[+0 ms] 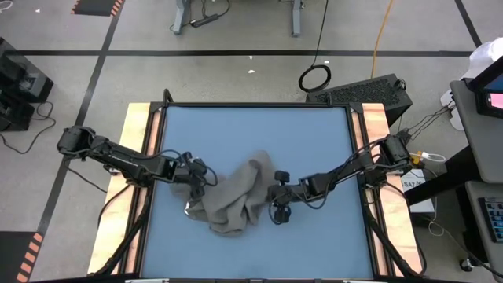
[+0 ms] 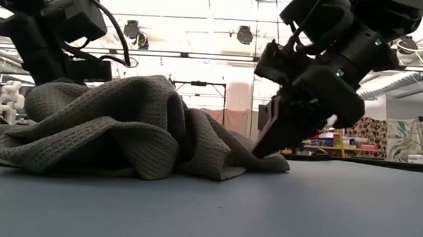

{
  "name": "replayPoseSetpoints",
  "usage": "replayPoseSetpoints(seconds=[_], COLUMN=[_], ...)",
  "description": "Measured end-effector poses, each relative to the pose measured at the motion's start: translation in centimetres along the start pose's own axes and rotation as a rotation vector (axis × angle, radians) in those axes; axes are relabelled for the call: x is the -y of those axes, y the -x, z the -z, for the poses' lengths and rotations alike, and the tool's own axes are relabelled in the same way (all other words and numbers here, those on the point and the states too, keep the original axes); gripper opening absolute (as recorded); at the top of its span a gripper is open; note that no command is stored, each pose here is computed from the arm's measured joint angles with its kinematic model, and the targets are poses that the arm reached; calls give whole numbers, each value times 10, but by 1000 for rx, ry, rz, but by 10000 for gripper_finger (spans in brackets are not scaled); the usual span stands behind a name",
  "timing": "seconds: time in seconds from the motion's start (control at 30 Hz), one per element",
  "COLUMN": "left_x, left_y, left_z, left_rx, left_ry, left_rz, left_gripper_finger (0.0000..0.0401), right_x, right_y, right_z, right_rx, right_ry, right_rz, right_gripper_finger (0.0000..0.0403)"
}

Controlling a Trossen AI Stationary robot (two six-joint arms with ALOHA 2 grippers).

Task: Roll towel
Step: Roll the gray towel

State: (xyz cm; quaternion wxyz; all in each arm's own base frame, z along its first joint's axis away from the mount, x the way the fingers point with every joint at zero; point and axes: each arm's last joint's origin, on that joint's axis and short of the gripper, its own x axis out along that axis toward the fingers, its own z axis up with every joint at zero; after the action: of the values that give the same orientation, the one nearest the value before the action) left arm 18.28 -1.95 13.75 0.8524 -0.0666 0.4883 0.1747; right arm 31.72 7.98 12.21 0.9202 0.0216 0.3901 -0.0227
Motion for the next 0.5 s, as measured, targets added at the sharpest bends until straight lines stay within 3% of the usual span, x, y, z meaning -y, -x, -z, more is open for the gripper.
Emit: replayPoseSetpoints(seconds=[0.2, 0.5], left_x=[0, 0], left_y=[1, 22], left_z=[1, 9], left_rx=[-21, -47], left_ry=[66, 169], left_rz=[25, 107], left_gripper_finger=[3, 12], right_x=[11, 18], right_y=[2, 11], right_z=[13, 21], right_rx=[-106, -233], right_ry=[-61, -31], right_rz=[200, 274], right_gripper_finger=[111, 165])
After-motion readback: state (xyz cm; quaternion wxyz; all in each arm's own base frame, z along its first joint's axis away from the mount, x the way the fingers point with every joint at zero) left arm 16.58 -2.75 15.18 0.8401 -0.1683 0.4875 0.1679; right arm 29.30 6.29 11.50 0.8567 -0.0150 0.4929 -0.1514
